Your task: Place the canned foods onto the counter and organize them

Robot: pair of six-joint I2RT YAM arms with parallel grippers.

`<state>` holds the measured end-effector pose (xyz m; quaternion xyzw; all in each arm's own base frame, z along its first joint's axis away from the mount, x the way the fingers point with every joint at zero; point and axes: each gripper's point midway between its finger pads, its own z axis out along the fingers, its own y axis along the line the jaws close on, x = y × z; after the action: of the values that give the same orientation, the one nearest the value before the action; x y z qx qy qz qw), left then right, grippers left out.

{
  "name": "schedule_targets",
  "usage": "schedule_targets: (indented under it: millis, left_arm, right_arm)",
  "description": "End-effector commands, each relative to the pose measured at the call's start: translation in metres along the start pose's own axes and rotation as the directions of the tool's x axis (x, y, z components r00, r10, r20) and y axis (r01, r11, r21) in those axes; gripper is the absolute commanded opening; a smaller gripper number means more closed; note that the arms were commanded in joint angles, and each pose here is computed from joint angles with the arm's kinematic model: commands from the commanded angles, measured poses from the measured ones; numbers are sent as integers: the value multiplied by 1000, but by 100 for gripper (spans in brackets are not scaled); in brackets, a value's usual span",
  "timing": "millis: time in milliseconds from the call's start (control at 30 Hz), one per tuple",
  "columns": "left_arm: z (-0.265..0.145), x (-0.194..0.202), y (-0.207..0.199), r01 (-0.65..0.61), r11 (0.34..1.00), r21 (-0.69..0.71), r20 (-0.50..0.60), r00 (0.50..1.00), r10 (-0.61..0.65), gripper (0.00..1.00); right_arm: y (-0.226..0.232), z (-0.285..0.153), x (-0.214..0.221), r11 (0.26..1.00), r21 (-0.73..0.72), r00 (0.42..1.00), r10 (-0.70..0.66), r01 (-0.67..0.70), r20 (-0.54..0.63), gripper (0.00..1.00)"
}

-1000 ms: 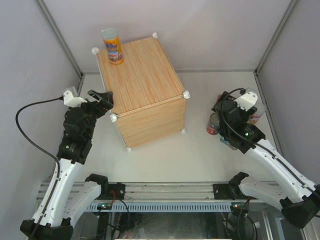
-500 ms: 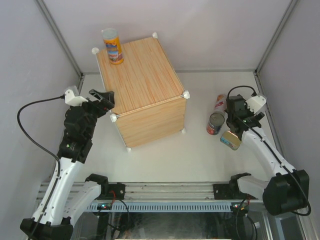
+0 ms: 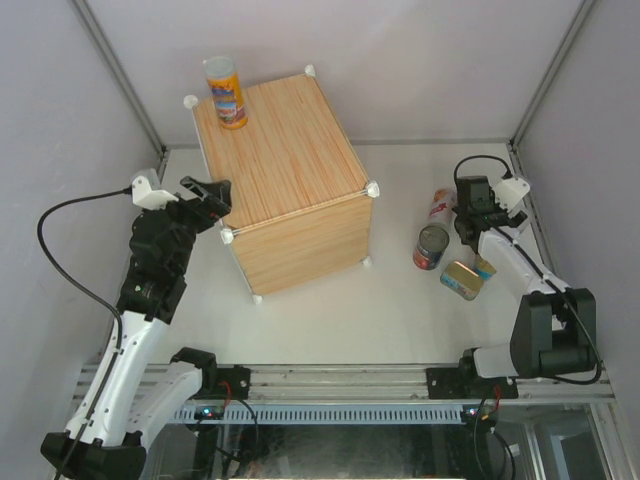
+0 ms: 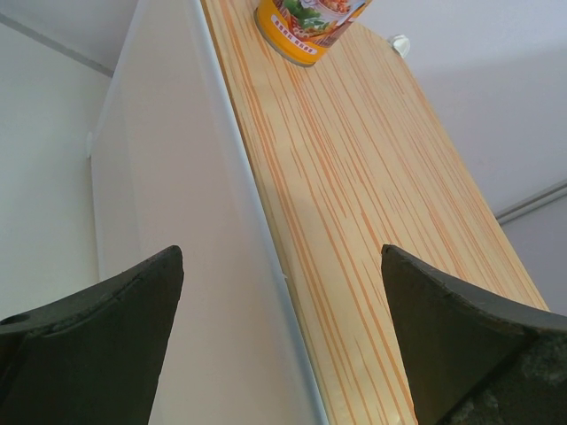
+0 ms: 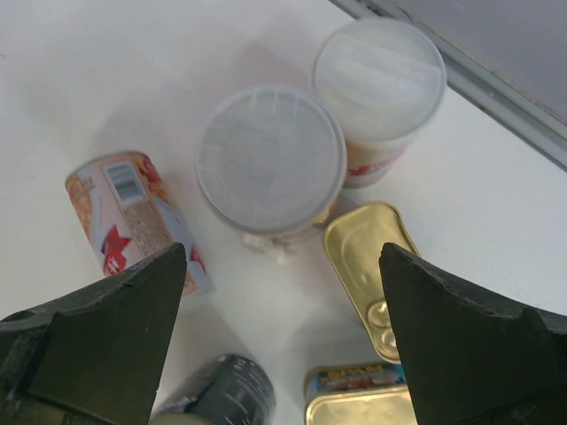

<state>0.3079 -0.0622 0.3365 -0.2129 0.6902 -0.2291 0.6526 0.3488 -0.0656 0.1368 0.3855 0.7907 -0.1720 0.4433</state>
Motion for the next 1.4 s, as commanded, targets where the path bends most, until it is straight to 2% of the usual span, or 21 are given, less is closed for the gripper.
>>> schedule_targets:
  millis: [0,433,567,633,733,933,1000,1067,1367]
  left_arm:
    - [-1,-16,-12,2,999,45,45,999,-4,97]
    - [0,-13,-14,18,998,58,43,999,-20,97]
    - [1,-12,-13,18,998,57,42,999,-20,97]
    - [0,-12,-13,18,998,55,44,999,-20,97]
    - [-1,-13,-12,17,998,54,50,999,-20,96]
    - [-2,-14,-11,17,999,51,58,998,-20,96]
    - [-2,-13,-10,16,999,49,56,998,-19,96]
    - [-3,-15,-10,15,999,49,61,998,-18,96]
    - [-3,-14,-8,8,999,44,63,998,-11,96]
  right_arm:
    - [19,9,-32,999,-29,997,41,-39,62,90]
    - [15,42,-24,1000,21,999,6,-6,33,90]
    - [14,49,-22,1000,24,1000,1,-2,26,86]
    - [15,50,-21,1000,21,1000,-3,3,23,77]
    - [16,50,-21,1000,15,1000,-5,5,24,54]
    - [24,42,-21,999,-14,998,-49,50,31,22]
    - [29,36,-22,997,-27,996,-77,79,48,5]
    - [36,27,-23,993,-48,992,-105,109,65,0]
    - [62,-27,-47,972,-147,969,-157,186,193,0]
